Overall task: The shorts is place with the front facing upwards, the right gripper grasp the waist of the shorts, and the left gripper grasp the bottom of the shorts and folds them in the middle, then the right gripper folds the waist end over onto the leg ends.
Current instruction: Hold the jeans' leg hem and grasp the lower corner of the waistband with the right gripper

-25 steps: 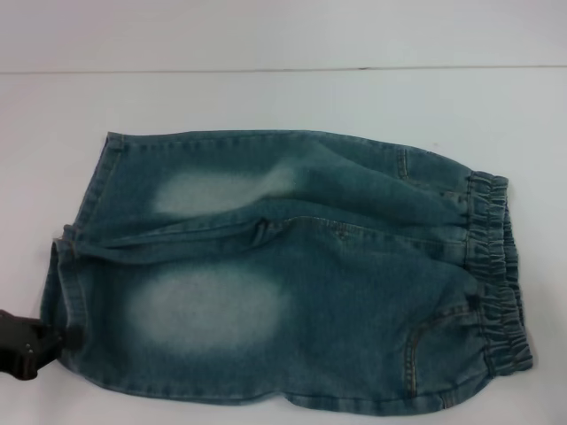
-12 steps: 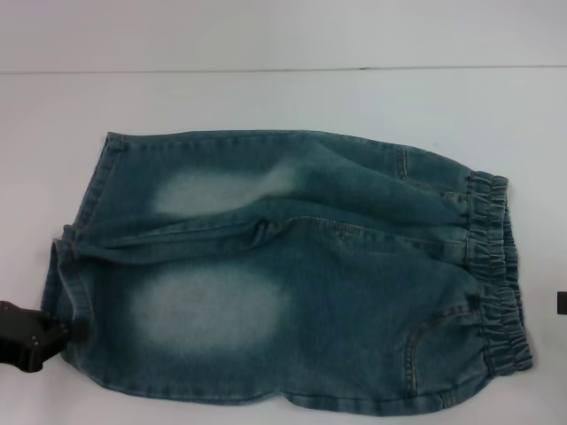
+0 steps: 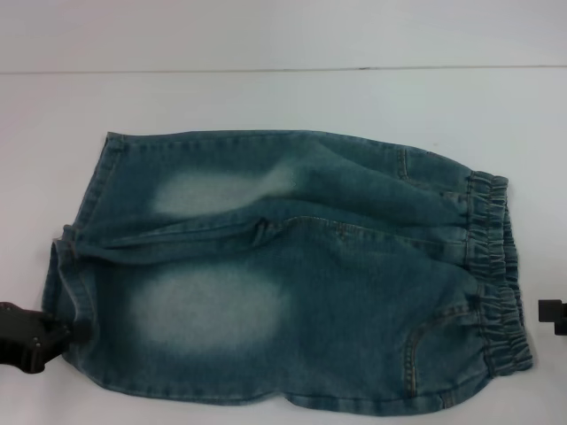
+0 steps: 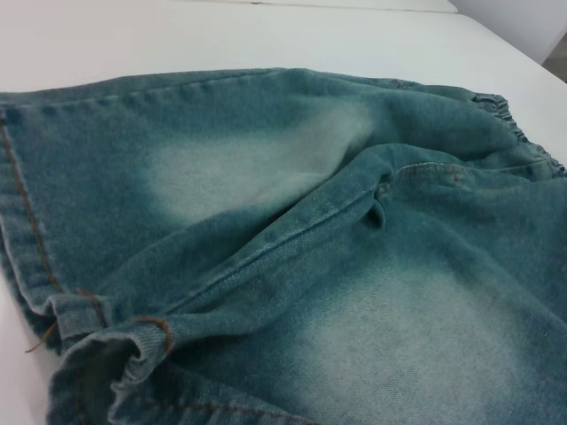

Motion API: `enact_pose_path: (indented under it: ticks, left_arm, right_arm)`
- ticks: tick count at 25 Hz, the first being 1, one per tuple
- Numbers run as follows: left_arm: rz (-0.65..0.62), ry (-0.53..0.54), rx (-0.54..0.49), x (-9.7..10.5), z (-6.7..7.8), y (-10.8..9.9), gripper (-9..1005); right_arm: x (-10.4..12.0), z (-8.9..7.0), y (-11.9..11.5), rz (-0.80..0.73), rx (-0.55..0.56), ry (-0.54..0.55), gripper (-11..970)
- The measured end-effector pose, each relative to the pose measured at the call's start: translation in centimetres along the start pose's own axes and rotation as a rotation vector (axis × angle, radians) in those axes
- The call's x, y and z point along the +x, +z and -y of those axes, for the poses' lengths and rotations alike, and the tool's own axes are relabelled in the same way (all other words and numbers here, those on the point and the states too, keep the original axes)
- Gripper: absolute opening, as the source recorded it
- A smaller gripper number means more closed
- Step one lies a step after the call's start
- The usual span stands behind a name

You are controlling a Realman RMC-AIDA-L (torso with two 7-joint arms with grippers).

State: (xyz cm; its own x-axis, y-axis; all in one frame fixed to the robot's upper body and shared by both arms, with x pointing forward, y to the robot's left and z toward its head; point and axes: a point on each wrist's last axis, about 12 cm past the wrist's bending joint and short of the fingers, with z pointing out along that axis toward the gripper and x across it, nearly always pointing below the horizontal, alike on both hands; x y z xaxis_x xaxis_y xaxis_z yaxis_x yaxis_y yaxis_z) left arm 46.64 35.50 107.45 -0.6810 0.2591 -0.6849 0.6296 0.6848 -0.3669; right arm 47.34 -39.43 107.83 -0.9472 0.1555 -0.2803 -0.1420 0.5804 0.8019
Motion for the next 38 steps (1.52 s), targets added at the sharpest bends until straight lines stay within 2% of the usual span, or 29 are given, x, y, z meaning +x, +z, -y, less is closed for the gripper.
enact_pose_path:
  ticks: [24,38]
  left_arm:
    - [-0.001,0.001,0.004,0.0,0.0,0.1,-1]
    - [-0.001,0.006,0.01,-0.2,0.0,0.2,-1]
  right_arm:
    - [-0.3,0.0,3.0,-0.069,0.039,0.001,941]
    - [-0.3,-0.5,4.8,-0.094,0.012,-0.011,940]
